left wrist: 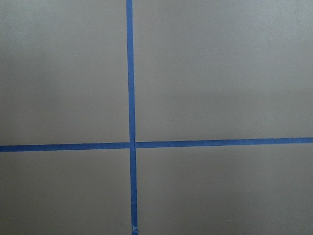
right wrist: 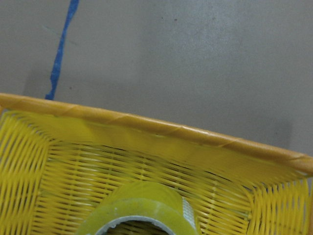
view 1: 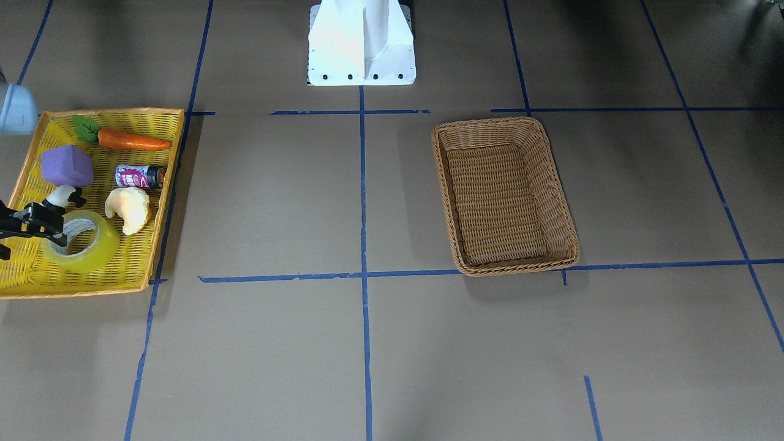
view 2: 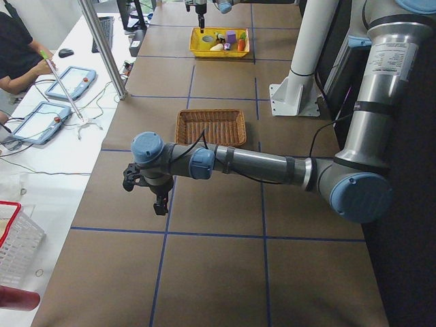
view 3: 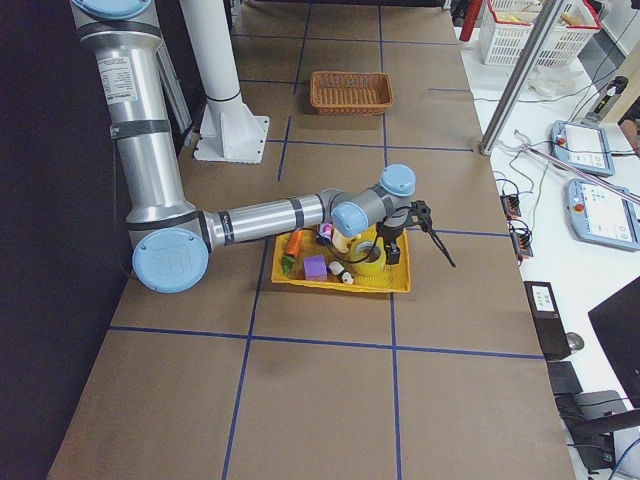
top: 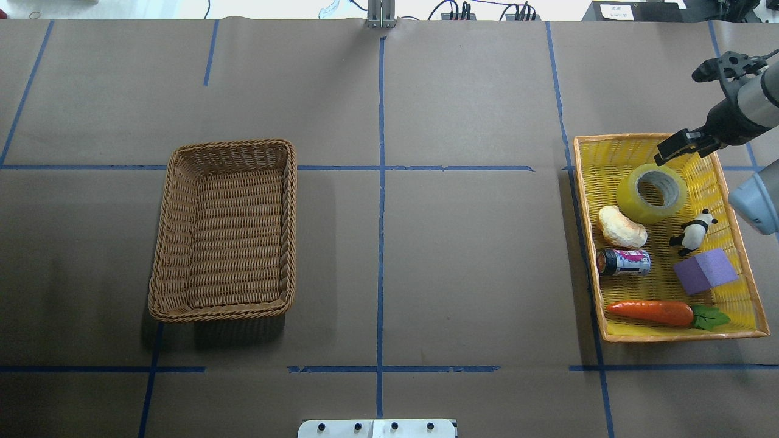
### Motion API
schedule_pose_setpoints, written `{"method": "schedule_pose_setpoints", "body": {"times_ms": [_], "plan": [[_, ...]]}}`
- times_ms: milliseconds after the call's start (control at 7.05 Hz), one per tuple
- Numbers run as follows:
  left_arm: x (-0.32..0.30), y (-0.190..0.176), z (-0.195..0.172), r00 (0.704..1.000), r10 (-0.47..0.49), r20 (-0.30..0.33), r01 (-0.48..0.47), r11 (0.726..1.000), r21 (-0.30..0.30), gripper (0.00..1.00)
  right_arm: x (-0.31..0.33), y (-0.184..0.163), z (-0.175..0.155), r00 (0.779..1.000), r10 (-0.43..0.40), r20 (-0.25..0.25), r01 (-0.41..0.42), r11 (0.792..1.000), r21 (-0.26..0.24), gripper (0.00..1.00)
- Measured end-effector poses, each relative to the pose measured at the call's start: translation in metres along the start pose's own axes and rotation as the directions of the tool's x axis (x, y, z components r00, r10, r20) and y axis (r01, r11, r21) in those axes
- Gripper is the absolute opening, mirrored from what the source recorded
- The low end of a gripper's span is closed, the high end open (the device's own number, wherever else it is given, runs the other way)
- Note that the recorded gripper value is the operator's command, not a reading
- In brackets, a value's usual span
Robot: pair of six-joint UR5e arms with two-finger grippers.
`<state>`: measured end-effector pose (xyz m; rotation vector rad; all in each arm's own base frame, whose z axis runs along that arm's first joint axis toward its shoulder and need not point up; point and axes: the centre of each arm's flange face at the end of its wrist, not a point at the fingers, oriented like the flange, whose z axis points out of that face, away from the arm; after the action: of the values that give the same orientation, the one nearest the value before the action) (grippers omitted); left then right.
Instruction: Move tape to another basket
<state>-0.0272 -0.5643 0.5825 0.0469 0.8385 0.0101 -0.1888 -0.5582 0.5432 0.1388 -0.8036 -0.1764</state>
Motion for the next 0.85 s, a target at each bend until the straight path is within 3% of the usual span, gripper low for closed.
{"method": "schedule_pose_setpoints", "body": {"times_ms": [567, 709, 851], "plan": [[0.001, 0.000, 0.000, 1.000, 0.002, -0.003, -0.002, 1.000, 0.000, 1.00, 0.012, 0.012, 0.038, 1.000, 0.012, -0.018, -0.013, 0.998, -0.064, 1.00], [0.002, 0.000, 0.000, 1.000, 0.002, -0.003, -0.002, 1.000, 0.001, 1.00, 0.012, 0.014, 0.043, 1.000, 0.013, -0.020, -0.014, 0.997, -0.073, 0.93], [0.002, -0.001, 0.000, 1.000, 0.003, -0.004, -0.003, 1.000, 0.001, 1.00, 0.012, 0.015, 0.046, 1.000, 0.014, -0.021, -0.015, 0.997, -0.079, 0.49]]}}
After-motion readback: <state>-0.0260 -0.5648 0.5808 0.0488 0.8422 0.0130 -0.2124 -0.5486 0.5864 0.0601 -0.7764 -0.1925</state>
